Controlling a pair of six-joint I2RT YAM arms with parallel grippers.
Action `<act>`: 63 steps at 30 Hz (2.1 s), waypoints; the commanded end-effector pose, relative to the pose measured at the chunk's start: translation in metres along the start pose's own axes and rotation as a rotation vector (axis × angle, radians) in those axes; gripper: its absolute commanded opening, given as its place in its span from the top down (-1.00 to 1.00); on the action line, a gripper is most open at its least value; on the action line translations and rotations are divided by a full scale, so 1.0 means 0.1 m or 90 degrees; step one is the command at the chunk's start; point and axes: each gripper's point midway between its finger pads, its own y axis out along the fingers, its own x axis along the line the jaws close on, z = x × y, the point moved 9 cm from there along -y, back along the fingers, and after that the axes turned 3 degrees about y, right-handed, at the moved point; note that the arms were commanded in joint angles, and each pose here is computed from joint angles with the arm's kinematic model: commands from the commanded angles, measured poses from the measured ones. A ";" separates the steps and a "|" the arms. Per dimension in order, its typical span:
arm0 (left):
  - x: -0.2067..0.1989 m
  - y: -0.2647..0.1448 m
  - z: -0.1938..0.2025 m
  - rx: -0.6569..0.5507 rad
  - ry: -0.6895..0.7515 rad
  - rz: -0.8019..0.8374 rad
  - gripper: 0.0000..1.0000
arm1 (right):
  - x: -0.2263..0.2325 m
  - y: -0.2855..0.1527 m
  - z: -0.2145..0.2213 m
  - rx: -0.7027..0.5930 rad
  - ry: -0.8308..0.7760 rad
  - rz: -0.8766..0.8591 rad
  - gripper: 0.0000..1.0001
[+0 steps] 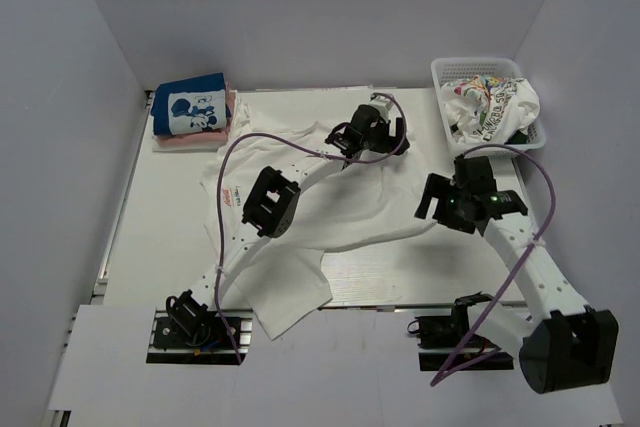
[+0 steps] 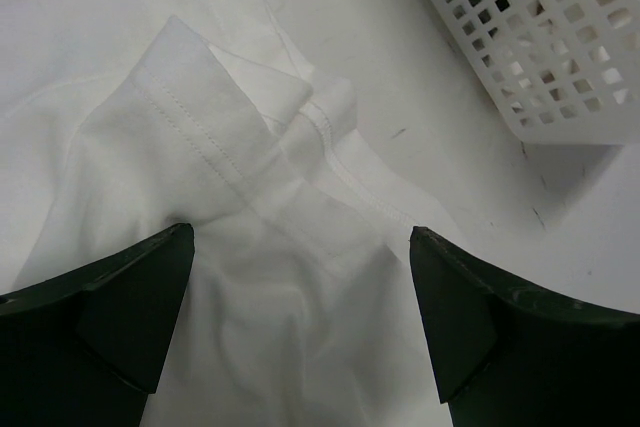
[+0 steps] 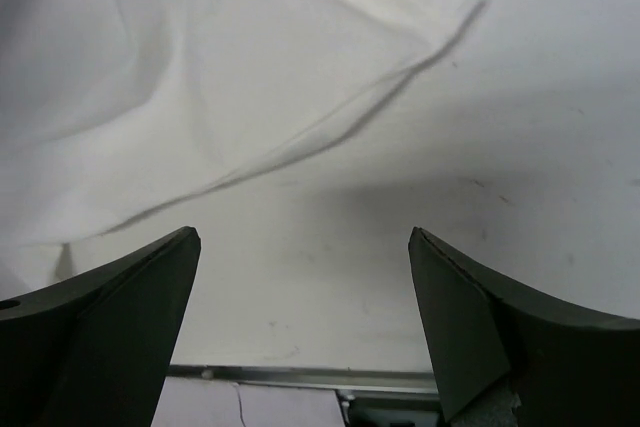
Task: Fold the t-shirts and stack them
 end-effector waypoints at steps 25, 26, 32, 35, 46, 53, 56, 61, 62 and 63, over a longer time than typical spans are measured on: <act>-0.31 -0.99 -0.17 0.091 0.046 0.014 -1.00 | -0.36 0.93 -0.58 -0.065 0.216 0.115 -0.26; -0.38 -0.99 -0.11 0.102 0.042 0.026 -1.00 | -0.36 0.96 -0.55 -0.058 0.214 0.109 -0.17; -0.39 -0.93 0.19 0.137 0.041 0.039 -1.00 | -0.34 1.14 -0.49 -0.014 0.221 0.096 0.05; -0.37 -0.90 0.24 0.137 0.035 0.039 -1.00 | -0.38 1.17 -0.44 -0.008 0.224 0.116 0.08; -0.32 -0.81 0.41 0.163 0.035 0.013 -1.00 | -0.28 0.59 -0.39 0.030 0.226 0.126 1.00; -0.27 -0.82 0.48 0.171 0.041 -0.001 -1.00 | -0.04 -0.02 -0.43 0.011 0.222 0.038 1.00; -0.27 -0.86 0.44 0.167 0.043 -0.017 -1.00 | 0.02 0.20 -0.58 0.031 0.216 0.019 1.00; -0.25 -0.89 0.43 0.166 0.045 -0.038 -1.00 | 0.21 0.43 -1.17 -0.018 0.186 -0.014 0.91; -0.25 -0.89 0.43 0.166 0.045 -0.038 -1.00 | 0.24 0.52 -1.26 -0.005 0.177 -0.001 -0.79; -0.26 -0.90 0.39 0.159 0.046 -0.043 -1.00 | 0.25 0.49 -1.26 0.003 0.173 0.010 -0.81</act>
